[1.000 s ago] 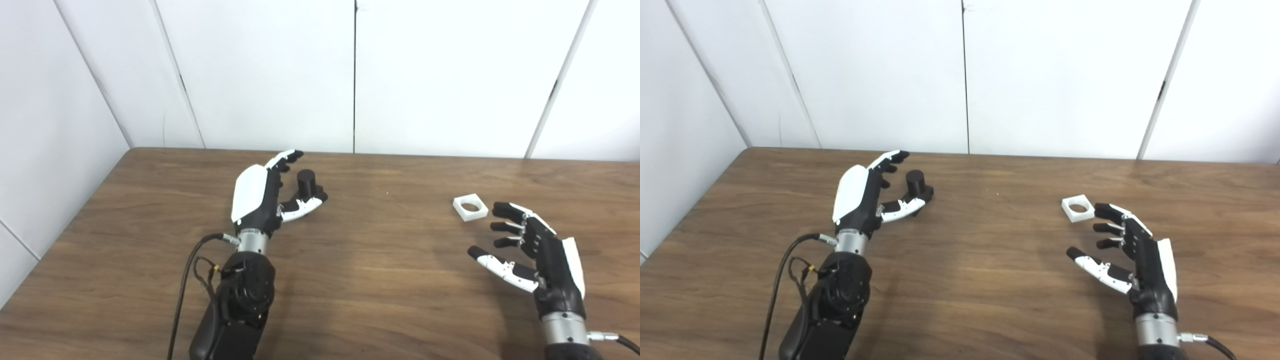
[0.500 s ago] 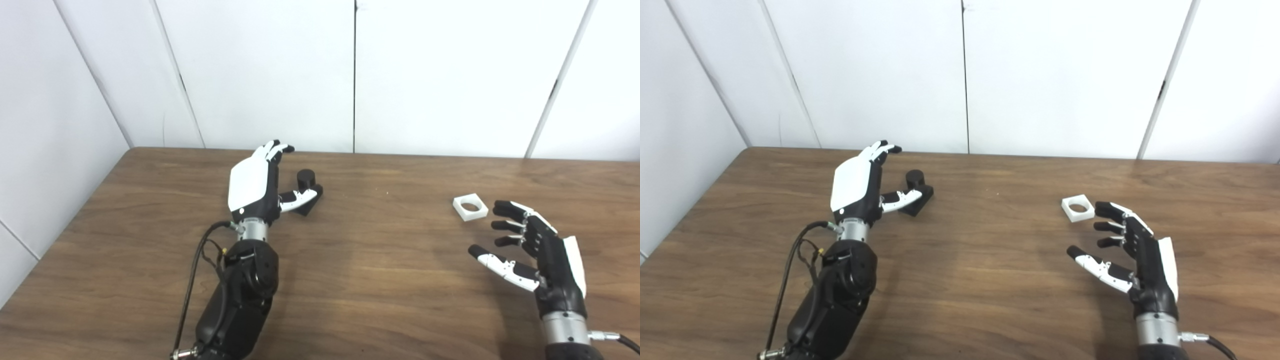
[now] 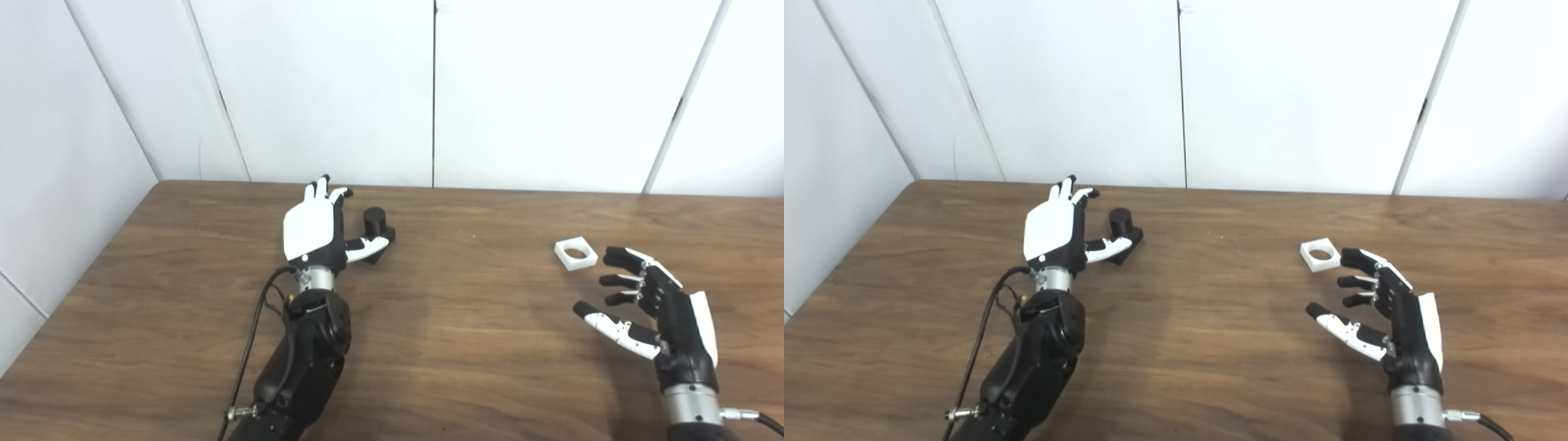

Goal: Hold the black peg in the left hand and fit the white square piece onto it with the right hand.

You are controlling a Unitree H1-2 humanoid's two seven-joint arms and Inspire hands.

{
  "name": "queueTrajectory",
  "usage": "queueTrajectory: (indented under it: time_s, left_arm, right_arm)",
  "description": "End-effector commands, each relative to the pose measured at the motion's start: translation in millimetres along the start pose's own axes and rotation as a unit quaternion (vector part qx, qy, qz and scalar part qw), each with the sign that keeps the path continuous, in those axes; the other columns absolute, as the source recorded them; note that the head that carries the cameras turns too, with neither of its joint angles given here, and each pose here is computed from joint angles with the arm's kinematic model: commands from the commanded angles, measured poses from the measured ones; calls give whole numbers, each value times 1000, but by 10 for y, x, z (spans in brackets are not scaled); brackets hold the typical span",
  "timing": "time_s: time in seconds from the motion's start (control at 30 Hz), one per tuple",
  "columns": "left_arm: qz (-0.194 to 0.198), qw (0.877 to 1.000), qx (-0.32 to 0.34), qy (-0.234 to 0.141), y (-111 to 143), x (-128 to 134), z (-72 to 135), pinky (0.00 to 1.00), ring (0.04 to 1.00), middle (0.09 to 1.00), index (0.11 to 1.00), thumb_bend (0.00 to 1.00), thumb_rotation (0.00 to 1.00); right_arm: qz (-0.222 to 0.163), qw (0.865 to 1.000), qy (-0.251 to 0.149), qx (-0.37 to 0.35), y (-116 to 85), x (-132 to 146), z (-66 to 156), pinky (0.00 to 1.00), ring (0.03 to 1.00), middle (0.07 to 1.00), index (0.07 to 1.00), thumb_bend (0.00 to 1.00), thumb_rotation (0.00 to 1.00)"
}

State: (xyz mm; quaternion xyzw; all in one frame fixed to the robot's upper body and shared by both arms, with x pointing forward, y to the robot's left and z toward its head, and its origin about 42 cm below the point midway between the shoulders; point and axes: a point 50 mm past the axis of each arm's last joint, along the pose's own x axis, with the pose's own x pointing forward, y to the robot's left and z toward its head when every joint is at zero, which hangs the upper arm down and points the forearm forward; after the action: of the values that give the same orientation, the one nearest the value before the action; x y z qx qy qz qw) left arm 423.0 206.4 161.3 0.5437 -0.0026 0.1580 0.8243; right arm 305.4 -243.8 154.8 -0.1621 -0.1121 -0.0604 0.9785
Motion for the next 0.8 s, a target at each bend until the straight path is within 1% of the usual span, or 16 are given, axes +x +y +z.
queueTrajectory:
  time_s: [0.0,0.27,0.4,0.57,0.67,0.77]
  left_arm:
    - [41,999,8,-14,214,191,126,883,1000,1000,776,898,566]
    - [23,1000,17,-1,116,234,72,860,983,1000,740,912,594]
    - [11,1000,20,5,64,248,58,855,981,1000,736,905,606]
    - [-4,1000,19,11,-6,273,52,851,974,1000,723,895,607]
    - [-14,1000,15,13,-36,289,46,872,979,1000,723,892,600]
    - [-22,1000,13,14,-84,304,30,847,963,990,702,911,585]
  right_arm:
    - [-9,999,-44,8,-2,77,153,515,645,741,732,576,52]
    - [-10,999,-41,7,28,87,161,513,642,738,725,566,56]
    - [-11,999,-43,10,37,93,162,513,646,739,725,569,61]
    - [-12,999,-47,6,36,98,157,512,647,736,724,563,65]
    - [-14,999,-46,5,42,97,151,512,645,734,722,564,65]
    - [-15,999,-44,7,51,84,148,512,648,739,724,567,88]
